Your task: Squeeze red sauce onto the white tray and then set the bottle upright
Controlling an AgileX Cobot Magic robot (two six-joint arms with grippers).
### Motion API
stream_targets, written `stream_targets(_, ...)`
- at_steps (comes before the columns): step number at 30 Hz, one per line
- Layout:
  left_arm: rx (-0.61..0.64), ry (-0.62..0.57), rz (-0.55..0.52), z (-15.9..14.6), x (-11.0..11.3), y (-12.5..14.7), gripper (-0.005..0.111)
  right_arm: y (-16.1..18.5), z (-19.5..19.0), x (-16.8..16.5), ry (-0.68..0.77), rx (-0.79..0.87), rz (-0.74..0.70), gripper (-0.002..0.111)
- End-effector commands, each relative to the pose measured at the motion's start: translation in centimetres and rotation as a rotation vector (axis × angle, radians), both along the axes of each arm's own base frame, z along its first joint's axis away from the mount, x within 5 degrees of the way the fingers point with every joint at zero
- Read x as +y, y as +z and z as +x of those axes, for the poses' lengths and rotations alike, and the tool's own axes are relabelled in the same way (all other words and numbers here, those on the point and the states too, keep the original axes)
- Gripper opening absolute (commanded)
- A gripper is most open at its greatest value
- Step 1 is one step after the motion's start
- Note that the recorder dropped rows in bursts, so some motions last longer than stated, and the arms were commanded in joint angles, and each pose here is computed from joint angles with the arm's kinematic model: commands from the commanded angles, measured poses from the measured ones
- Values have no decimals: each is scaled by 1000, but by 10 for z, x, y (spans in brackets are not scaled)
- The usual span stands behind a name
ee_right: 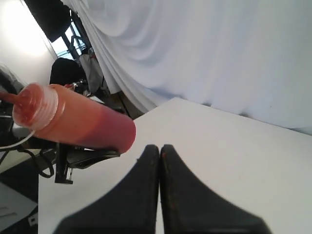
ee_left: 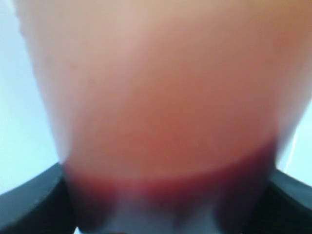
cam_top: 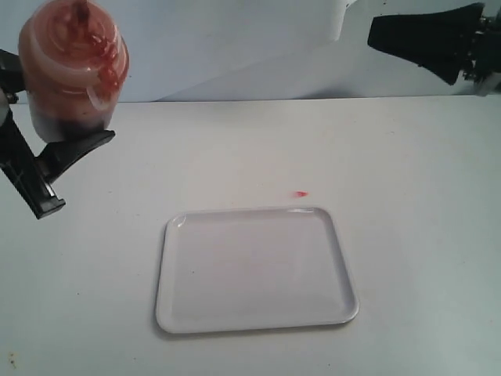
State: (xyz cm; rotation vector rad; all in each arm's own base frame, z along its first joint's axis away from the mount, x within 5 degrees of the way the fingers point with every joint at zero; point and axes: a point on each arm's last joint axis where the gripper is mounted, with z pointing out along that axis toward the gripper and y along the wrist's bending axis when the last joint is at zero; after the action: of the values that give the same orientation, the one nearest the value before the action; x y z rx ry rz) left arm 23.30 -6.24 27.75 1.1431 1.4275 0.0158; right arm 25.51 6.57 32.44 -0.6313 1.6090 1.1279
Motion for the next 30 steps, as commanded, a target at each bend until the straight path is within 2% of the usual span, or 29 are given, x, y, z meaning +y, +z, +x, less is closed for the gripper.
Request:
stream_targets(1, -54, -22, 61, -2, -13, 3, 0, -1, -5, 13, 80, -25, -45, 0)
stream_targets(6, -71, 22, 109, 3, -23, -2, 0, -6, -14, 33, 183, -50, -107, 0)
stream_targets(11, -54, -31, 192, 12, -32, -22, 0, -11, -21, 43, 256, -78, -174, 0)
stream_targets(14, -41, -36, 217, 21, -36, -27, 0, -11, -21, 43, 256, -78, -176, 0)
stream_targets(22, -83, 3, 317, 34, -32, -17, 0, -16, -17, 41, 209, -76, -232, 0)
stream_targets(30, -86, 2, 319, 35, -33, -17, 0, -20, -16, 40, 208, -78, -288, 0)
